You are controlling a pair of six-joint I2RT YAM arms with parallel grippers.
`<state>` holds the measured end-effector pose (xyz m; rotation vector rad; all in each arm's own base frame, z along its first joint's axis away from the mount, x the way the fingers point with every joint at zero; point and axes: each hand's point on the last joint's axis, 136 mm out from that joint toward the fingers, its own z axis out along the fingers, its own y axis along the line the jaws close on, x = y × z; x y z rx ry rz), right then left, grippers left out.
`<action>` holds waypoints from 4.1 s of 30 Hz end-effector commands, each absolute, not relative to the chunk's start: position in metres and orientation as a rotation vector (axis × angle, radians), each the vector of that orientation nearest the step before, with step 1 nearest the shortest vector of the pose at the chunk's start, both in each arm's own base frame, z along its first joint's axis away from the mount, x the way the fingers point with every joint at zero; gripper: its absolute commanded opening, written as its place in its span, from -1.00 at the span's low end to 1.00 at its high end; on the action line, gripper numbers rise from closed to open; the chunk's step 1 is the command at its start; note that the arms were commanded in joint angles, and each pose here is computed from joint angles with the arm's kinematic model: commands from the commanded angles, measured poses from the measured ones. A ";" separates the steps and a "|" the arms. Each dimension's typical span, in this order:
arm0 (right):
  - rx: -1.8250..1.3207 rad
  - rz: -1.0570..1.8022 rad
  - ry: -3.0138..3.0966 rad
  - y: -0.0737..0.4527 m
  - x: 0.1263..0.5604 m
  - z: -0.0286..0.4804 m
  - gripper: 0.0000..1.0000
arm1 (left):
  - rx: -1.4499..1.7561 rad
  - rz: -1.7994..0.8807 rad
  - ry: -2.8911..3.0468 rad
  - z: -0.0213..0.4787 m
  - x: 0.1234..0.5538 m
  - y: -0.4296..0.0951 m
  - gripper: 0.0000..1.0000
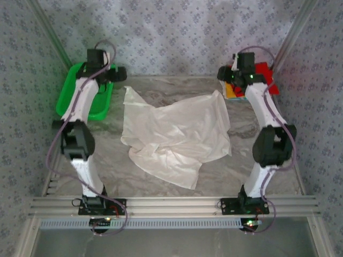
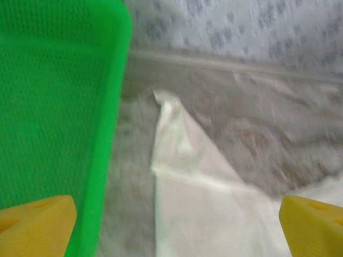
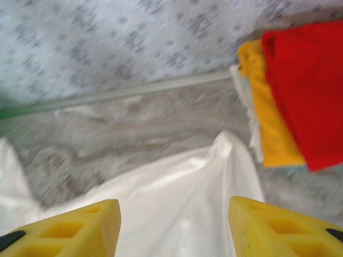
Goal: Fold and stack the t-shirts
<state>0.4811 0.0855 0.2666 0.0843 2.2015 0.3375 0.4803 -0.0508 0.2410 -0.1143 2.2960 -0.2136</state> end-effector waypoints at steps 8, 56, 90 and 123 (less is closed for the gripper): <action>-0.115 0.453 2.352 0.150 0.431 0.174 0.02 | -0.059 -0.341 2.401 0.175 0.450 -0.120 0.60; 0.078 0.742 2.256 0.109 0.406 0.173 -0.14 | -0.539 0.046 2.513 0.061 0.572 -0.079 -0.97; 0.177 0.788 2.230 0.092 0.408 0.178 -0.15 | -0.667 -0.055 2.460 0.049 0.570 -0.079 -0.75; 0.183 0.815 2.236 0.098 0.416 0.180 -0.13 | -0.095 -0.072 2.201 0.226 0.633 -0.178 0.56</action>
